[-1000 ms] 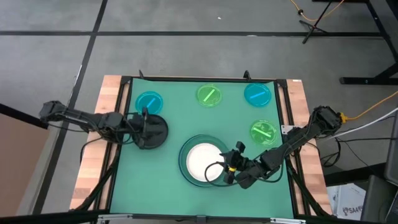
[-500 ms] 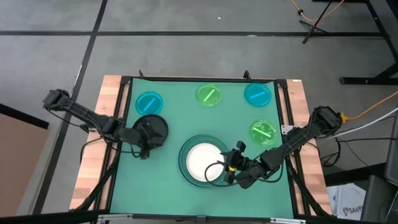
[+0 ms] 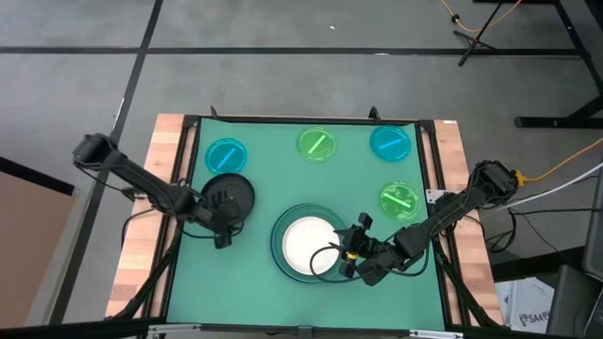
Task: Stack plastic plates
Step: Stack the black plate on the white plate
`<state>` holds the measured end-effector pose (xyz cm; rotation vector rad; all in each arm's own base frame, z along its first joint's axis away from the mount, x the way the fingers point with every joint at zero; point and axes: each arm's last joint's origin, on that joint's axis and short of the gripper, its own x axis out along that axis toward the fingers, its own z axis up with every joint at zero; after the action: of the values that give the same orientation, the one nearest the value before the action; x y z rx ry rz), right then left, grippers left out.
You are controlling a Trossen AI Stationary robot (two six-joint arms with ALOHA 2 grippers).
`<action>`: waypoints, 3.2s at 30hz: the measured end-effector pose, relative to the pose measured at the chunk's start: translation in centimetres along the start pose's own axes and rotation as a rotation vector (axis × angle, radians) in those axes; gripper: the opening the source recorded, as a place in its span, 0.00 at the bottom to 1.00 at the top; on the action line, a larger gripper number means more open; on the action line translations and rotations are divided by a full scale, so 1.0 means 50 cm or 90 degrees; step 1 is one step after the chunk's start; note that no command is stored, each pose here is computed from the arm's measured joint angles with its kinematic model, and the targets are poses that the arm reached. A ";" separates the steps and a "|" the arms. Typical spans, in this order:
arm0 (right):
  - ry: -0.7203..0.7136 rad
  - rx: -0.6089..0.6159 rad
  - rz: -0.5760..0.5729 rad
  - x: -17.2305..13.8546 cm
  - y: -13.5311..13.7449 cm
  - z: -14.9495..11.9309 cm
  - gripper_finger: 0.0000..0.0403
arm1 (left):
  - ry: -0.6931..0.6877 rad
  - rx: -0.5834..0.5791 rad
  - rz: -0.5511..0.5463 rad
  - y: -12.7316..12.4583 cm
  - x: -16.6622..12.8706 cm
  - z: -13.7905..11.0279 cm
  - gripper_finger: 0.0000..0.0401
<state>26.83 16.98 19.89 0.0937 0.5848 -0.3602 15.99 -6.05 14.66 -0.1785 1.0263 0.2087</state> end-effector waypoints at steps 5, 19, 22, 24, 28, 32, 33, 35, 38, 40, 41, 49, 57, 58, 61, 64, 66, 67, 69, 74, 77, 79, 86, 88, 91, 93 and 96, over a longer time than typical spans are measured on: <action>0.001 -0.001 -0.001 0.000 0.000 0.000 0.40 | 0.042 0.006 0.031 -0.002 0.025 -0.009 0.49; -0.013 -0.001 -0.016 0.000 -0.002 0.001 0.40 | 0.055 0.020 0.060 -0.004 0.041 -0.012 0.22; -0.015 -0.001 -0.019 0.000 -0.002 0.001 0.40 | 0.050 0.026 0.066 -0.006 0.038 -0.007 0.15; -0.015 -0.001 -0.019 0.000 -0.002 0.001 0.40 | 0.043 0.043 0.065 -0.011 0.034 0.001 0.10; -0.016 0.001 -0.018 0.000 -0.001 0.002 0.40 | 0.036 0.081 0.073 -0.026 0.015 0.023 0.03; -0.018 0.004 -0.016 0.000 -0.001 0.002 0.40 | 0.027 0.100 0.089 -0.043 -0.014 0.053 0.01; -0.018 0.004 -0.016 0.000 -0.001 0.002 0.40 | 0.026 0.108 0.086 -0.048 -0.021 0.060 0.01; -0.018 0.004 -0.016 0.000 -0.001 0.002 0.40 | 0.005 0.116 0.073 -0.060 -0.035 0.079 0.01; -0.018 0.003 -0.016 0.000 -0.001 0.002 0.40 | -0.025 0.138 0.061 -0.074 -0.055 0.104 0.01; -0.018 0.002 -0.016 0.000 -0.001 0.002 0.40 | -0.056 0.158 0.058 -0.086 -0.067 0.121 0.01; -0.018 0.002 -0.016 0.000 -0.001 0.002 0.40 | -0.075 0.163 0.053 -0.091 -0.072 0.129 0.01; -0.018 0.002 -0.016 0.000 -0.001 0.002 0.40 | -0.186 0.238 -0.035 -0.132 -0.069 0.172 0.01; -0.017 0.002 -0.015 0.000 -0.001 0.002 0.40 | -0.252 0.362 -0.101 -0.188 0.005 0.195 0.01; -0.018 0.002 -0.016 0.000 -0.001 0.002 0.40 | -0.259 0.375 -0.108 -0.194 0.015 0.196 0.01; -0.019 0.002 -0.018 0.000 -0.001 0.002 0.40 | -0.277 0.403 -0.131 -0.210 0.038 0.201 0.01; -0.019 -0.001 -0.021 0.000 -0.002 0.002 0.40 | -0.269 0.425 -0.150 -0.230 0.056 0.212 0.01; -0.022 -0.008 -0.029 -0.001 -0.003 0.000 0.40 | -0.262 0.440 -0.158 -0.243 0.070 0.220 0.01; -0.022 -0.015 -0.030 -0.001 -0.003 0.000 0.40 | -0.258 0.449 -0.156 -0.248 0.077 0.223 0.01; -0.022 -0.023 -0.031 -0.001 -0.003 0.000 0.40 | -0.249 0.464 -0.151 -0.257 0.092 0.226 0.02; -0.009 -0.026 -0.030 -0.008 -0.010 0.002 0.40 | -0.227 0.477 -0.122 -0.267 0.114 0.232 0.04; -0.005 -0.002 -0.023 -0.022 -0.016 0.008 0.40 | -0.231 0.479 -0.101 -0.270 0.110 0.233 0.05; 0.013 -0.006 -0.007 -0.031 -0.018 0.009 0.40 | -0.233 0.482 -0.103 -0.271 0.107 0.233 0.05; 0.033 -0.058 0.015 -0.109 -0.033 0.002 0.40 | -0.235 0.481 -0.141 -0.273 0.106 0.236 0.03; -0.001 -0.051 -0.001 -0.118 -0.035 0.008 0.40 | -0.250 0.478 -0.159 -0.276 0.104 0.240 0.03; -0.024 -0.049 -0.012 -0.123 -0.034 0.009 0.40 | -0.268 0.478 -0.191 -0.281 0.101 0.244 0.03; -0.024 -0.048 -0.011 -0.123 -0.033 0.009 0.40 | -0.265 0.478 -0.196 -0.279 0.102 0.245 0.03; -0.024 -0.047 -0.010 -0.120 -0.030 0.007 0.40 | -0.262 0.475 -0.194 -0.277 0.103 0.246 0.03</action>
<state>21.85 17.36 23.54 0.0108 0.5612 -0.3545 32.26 -15.97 17.14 0.3737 0.6011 -0.4051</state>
